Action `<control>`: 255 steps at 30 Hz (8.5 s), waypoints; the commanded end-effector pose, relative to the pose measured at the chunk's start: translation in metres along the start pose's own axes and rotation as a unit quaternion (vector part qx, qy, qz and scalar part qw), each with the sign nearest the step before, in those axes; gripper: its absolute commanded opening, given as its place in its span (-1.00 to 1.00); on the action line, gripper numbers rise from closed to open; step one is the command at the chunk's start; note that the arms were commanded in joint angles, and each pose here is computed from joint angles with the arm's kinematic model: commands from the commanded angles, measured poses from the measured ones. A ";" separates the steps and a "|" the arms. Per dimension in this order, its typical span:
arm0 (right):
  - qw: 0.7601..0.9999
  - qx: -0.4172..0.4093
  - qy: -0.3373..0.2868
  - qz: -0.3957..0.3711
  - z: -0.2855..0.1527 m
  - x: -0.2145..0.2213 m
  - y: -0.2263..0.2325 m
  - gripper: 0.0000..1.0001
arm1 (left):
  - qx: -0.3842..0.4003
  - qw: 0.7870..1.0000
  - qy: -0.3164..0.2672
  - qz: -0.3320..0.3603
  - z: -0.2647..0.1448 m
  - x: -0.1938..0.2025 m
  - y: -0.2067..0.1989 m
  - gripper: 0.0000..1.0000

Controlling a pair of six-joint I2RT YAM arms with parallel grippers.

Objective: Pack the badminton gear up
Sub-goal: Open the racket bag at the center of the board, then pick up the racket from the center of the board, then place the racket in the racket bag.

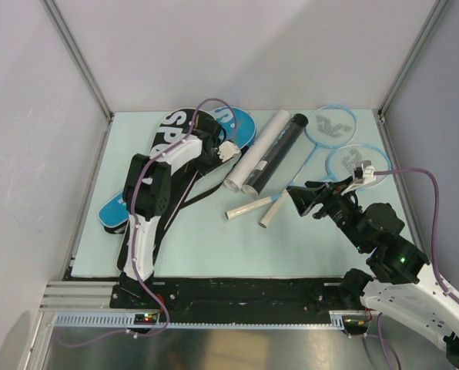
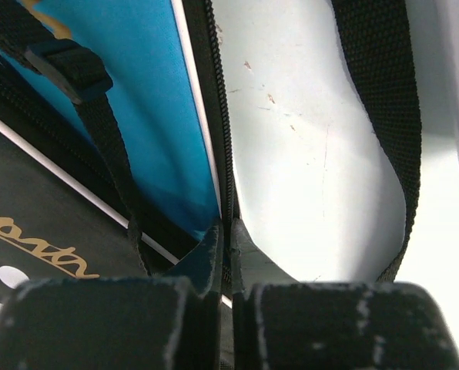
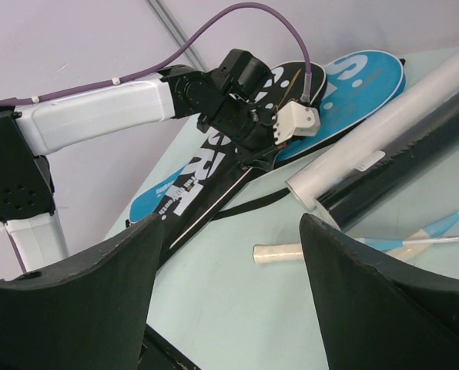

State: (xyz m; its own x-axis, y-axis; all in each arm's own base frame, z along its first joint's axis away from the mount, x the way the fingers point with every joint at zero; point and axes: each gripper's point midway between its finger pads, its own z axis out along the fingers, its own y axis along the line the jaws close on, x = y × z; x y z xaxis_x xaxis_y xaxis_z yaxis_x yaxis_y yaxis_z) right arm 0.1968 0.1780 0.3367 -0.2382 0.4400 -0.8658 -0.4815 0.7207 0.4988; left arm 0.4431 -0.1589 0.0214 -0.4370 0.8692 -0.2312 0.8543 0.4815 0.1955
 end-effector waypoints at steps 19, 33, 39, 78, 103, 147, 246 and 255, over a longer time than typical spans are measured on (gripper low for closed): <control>0.992 0.051 0.055 0.102 0.082 0.057 -0.001 0.45 | -0.143 0.939 -0.221 -0.220 -0.185 -0.062 0.084 -1.00; 0.985 0.059 0.044 0.156 0.130 0.066 0.001 0.42 | -0.040 0.861 -0.358 -0.358 -0.264 -0.069 0.088 -0.99; 0.987 0.037 0.048 0.150 0.146 0.065 0.010 0.42 | -0.030 0.848 -0.385 -0.364 -0.288 -0.074 0.079 -0.99; 0.954 -0.077 0.260 0.125 0.124 0.179 0.066 0.35 | 0.000 0.742 -0.271 -0.613 -0.177 0.028 -0.020 -1.00; 0.948 -0.009 0.293 0.126 0.145 0.216 0.025 0.33 | 0.076 0.768 -0.300 -0.560 -0.192 0.023 -0.049 -0.99; 0.768 0.506 0.028 0.391 0.099 0.159 -0.312 0.11 | 0.085 0.815 -0.274 -0.504 -0.179 0.058 -0.092 -0.99; 0.898 -0.091 0.428 0.039 0.158 0.279 0.098 -1.00 | 0.156 0.783 -0.328 -0.505 -0.186 0.012 -0.099 -0.99; 0.870 -0.115 0.479 -0.008 0.129 0.306 0.104 -1.00 | 0.147 0.785 -0.326 -0.505 -0.181 0.011 -0.093 -0.99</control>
State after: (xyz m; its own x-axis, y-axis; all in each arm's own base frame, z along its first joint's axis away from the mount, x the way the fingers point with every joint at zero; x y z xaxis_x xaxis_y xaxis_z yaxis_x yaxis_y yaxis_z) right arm 0.1929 0.4315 0.0937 -0.8427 -0.2646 -0.4688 -0.5130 0.6587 0.5504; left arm 0.3068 -0.1642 0.1568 -0.7932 -0.2256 -0.5656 0.1876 0.7931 -0.5794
